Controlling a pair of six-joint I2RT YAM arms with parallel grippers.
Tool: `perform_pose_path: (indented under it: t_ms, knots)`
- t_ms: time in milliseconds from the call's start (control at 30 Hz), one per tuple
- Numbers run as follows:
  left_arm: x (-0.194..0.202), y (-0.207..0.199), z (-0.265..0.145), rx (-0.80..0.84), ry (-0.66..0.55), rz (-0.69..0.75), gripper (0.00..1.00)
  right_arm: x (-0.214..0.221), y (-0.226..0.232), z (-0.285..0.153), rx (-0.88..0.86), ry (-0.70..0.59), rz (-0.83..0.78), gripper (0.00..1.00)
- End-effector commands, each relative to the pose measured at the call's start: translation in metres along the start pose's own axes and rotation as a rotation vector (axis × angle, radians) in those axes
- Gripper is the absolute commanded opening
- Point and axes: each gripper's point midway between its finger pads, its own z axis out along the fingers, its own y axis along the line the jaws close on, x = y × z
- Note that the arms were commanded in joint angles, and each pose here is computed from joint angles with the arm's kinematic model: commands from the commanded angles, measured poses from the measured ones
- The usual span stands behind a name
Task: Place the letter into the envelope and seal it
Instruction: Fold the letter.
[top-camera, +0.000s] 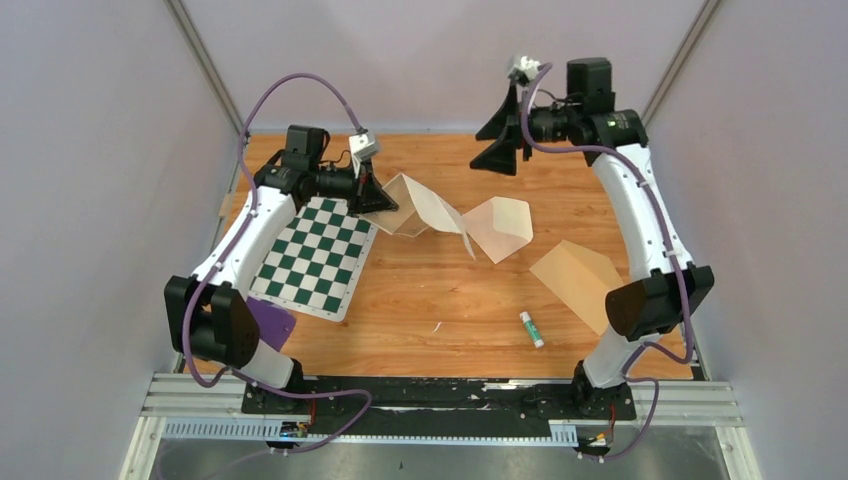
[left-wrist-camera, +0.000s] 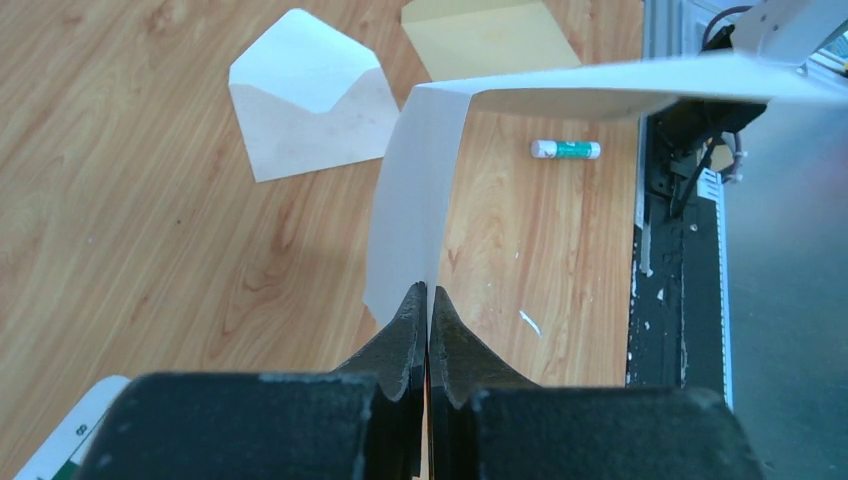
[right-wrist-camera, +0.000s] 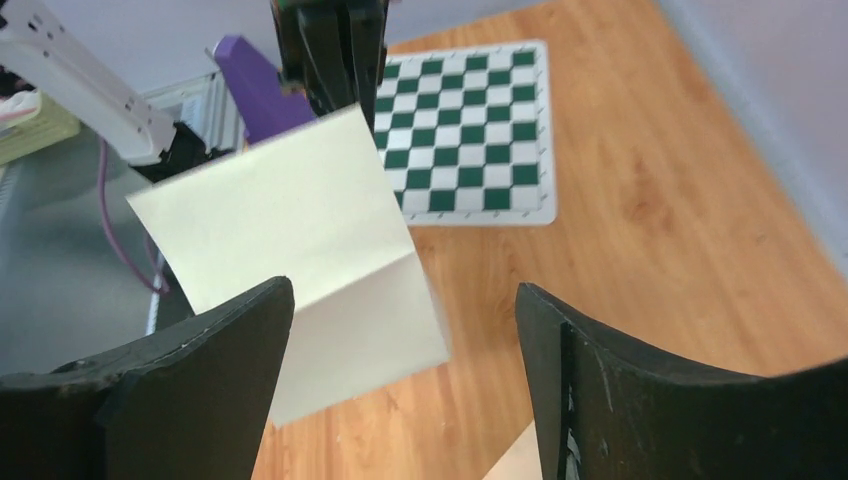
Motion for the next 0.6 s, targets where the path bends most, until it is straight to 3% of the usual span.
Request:
perform_pose_path:
  t_ms: [0,267,567]
  knots:
    - [-0.035,-0.027,-0.009,0.075,-0.099,0.12,0.0,0.052,0.011,0.024,-0.123,0.061,0.031,0.83]
    - [-0.063,-0.042,-0.008,0.11,-0.168,0.119,0.0,0.073,0.044,0.053,-0.234,0.101,-0.004,0.83]
    - [-0.081,-0.047,-0.007,0.143,-0.205,0.094,0.02,0.08,0.049,0.064,-0.29,0.1,0.009,0.63]
